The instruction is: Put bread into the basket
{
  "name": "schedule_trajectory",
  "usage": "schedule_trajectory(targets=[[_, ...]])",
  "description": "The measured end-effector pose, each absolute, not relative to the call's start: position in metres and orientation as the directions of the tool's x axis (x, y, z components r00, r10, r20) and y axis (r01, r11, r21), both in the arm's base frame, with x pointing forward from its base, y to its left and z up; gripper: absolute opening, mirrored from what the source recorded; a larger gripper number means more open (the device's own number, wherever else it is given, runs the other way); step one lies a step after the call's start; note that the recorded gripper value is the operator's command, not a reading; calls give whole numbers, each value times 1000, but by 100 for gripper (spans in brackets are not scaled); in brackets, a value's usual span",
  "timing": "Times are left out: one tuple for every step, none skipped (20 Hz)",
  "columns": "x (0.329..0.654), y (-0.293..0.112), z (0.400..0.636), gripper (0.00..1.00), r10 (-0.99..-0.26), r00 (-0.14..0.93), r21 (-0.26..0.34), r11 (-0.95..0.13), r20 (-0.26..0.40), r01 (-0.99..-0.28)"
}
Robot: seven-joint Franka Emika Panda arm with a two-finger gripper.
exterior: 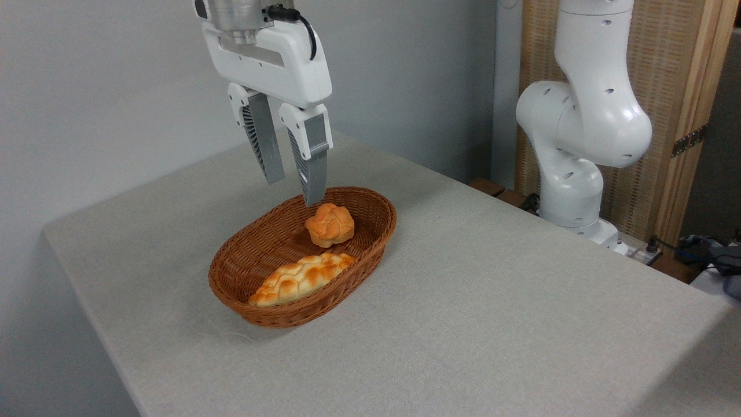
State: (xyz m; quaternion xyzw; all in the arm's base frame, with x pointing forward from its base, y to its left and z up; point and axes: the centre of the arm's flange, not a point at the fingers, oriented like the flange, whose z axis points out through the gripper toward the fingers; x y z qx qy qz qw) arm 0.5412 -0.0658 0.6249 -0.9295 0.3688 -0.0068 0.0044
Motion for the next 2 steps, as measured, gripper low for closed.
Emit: schedule_trajectory(targets=[[541,-66,625,100,-686,727,-13,-727,9,-686],[541,-67,625,100,-687,727,-13,-727,9,-686]])
